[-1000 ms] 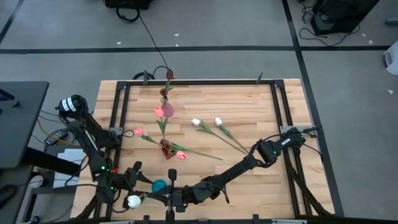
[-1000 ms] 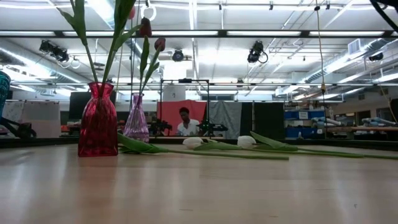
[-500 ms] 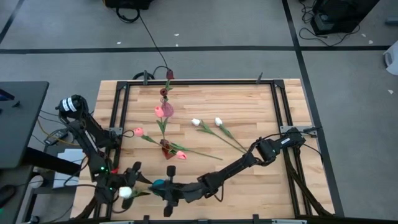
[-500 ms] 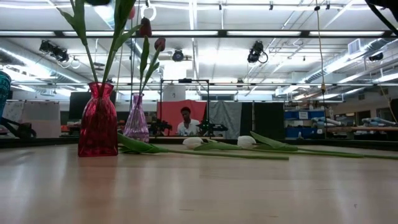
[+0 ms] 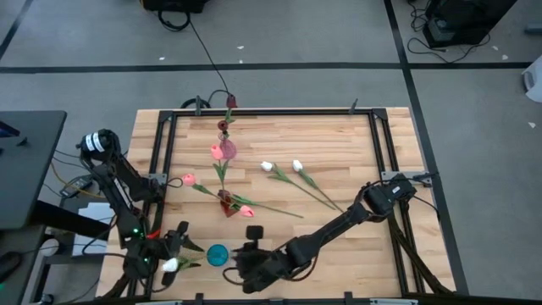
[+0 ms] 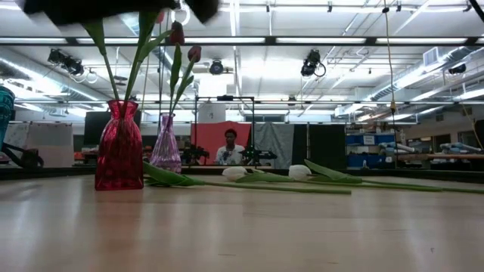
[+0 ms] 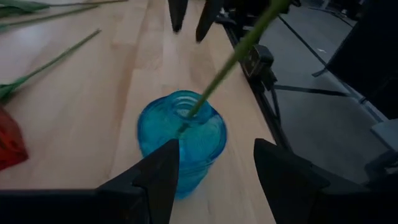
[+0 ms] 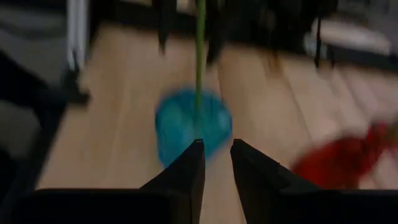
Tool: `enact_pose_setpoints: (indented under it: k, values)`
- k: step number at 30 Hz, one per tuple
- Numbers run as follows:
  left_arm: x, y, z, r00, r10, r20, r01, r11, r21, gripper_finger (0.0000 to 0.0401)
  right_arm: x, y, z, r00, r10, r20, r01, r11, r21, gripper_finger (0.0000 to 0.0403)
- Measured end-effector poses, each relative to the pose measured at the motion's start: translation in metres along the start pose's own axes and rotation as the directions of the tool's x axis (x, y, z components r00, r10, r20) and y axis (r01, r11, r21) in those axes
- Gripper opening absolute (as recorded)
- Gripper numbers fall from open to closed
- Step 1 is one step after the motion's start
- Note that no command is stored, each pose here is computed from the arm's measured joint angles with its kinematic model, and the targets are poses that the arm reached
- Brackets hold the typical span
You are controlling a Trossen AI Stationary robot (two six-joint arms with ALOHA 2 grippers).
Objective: Sort flowers into vase by color
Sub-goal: Put the left white flower into the blue vase
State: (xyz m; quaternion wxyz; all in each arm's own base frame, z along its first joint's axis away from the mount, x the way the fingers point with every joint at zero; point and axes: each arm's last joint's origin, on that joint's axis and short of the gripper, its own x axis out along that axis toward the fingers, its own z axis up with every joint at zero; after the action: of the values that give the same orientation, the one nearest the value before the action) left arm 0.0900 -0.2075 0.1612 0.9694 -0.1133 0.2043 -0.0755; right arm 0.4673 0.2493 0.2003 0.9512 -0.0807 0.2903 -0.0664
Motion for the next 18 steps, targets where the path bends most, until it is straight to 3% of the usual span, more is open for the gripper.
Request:
enact_pose_setpoints:
  k: [4,8,18]
  values:
    - [-0.005,0.0,-0.004,1.0,0.019,0.017,-0.019,0.999,0.027,0.0214,-0.002,-0.005,-0.018,0.985,-0.045,-0.165,0.048,0.999,0.01,0.0091]
    - [-0.012,-0.001,-0.003,0.999,0.02,0.049,-0.022,0.999,0.035,0.0214,0.002,-0.016,-0.025,0.964,-0.028,-0.264,0.042,0.998,0.05,0.0091]
    - [-0.025,0.006,0.014,0.995,0.033,0.096,-0.04,0.997,0.062,0.0214,-0.025,-0.048,0.002,0.973,-0.017,-0.23,0.039,0.995,0.091,0.0091]
